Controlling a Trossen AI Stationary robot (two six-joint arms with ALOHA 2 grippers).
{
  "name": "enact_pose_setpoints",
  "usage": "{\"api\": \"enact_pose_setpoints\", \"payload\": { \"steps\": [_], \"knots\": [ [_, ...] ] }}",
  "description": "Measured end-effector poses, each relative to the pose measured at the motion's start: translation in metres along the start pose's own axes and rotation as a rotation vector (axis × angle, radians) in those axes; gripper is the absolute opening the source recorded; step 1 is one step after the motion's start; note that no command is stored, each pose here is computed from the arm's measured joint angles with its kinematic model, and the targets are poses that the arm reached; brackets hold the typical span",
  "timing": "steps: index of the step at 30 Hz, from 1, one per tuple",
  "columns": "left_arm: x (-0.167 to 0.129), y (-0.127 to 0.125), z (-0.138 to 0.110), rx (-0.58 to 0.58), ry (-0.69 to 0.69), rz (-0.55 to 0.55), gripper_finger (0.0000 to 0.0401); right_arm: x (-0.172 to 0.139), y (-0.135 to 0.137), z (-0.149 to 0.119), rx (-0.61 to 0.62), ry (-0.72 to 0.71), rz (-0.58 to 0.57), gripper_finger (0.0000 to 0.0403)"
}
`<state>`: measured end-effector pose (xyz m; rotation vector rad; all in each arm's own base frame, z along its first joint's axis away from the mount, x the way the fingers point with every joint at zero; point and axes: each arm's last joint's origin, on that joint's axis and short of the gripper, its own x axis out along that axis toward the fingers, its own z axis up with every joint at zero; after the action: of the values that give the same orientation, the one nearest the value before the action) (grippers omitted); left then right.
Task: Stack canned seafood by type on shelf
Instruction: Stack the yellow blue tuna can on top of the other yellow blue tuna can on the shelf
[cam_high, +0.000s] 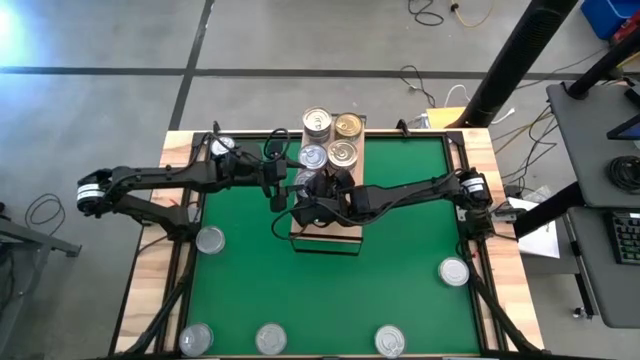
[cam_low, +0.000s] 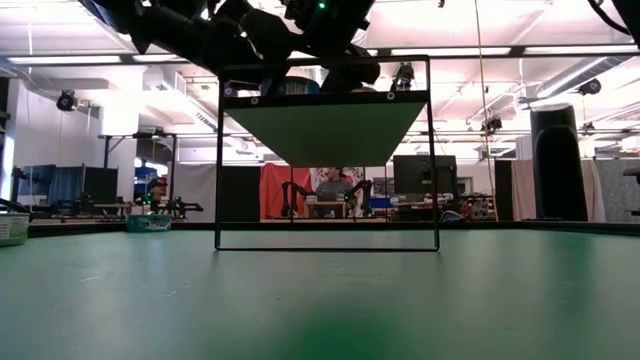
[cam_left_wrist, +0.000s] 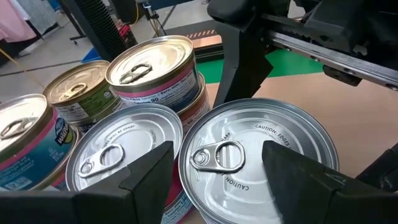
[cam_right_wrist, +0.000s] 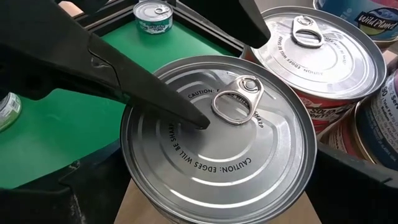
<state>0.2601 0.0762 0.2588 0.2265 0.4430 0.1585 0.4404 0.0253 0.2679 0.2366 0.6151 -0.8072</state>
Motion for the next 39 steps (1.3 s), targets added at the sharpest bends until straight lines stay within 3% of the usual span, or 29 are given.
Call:
{"api": "enact_pose_setpoints", "payload": {
  "steps": [5,8,11,16,18,27,39],
  "knots": [
    [0.000,0.000,0.000,-0.011,0.000,0.004,0.0230,0.001,-0.001,0.000,-0.003,0.003,-0.002,0.0400],
    [-0.001,0.000,0.001,-0.031,-0.008,0.004,0.0209,0.001,-0.001,0.001,-0.002,0.003,-0.003,0.0400],
    [-0.004,0.000,0.003,-0.035,-0.016,-0.003,0.0156,0.001,-0.002,0.001,-0.003,-0.002,-0.012,0.0400],
    [-0.010,0.000,0.007,-0.017,-0.056,-0.049,0.0031,0.001,-0.002,0.001,-0.006,-0.005,-0.017,0.0400],
    [-0.011,0.001,0.009,-0.028,-0.080,-0.041,0.0010,0.001,-0.002,0.000,-0.008,-0.005,-0.016,0.0400],
    [0.004,-0.001,0.005,-0.134,-0.097,-0.135,0.0003,0.001,-0.003,-0.002,-0.014,0.009,-0.032,0.0400],
    [0.002,0.001,-0.001,-0.106,-0.001,-0.070,0.0000,-0.002,0.000,0.004,-0.018,0.055,0.060,0.0400]
  ]
}}
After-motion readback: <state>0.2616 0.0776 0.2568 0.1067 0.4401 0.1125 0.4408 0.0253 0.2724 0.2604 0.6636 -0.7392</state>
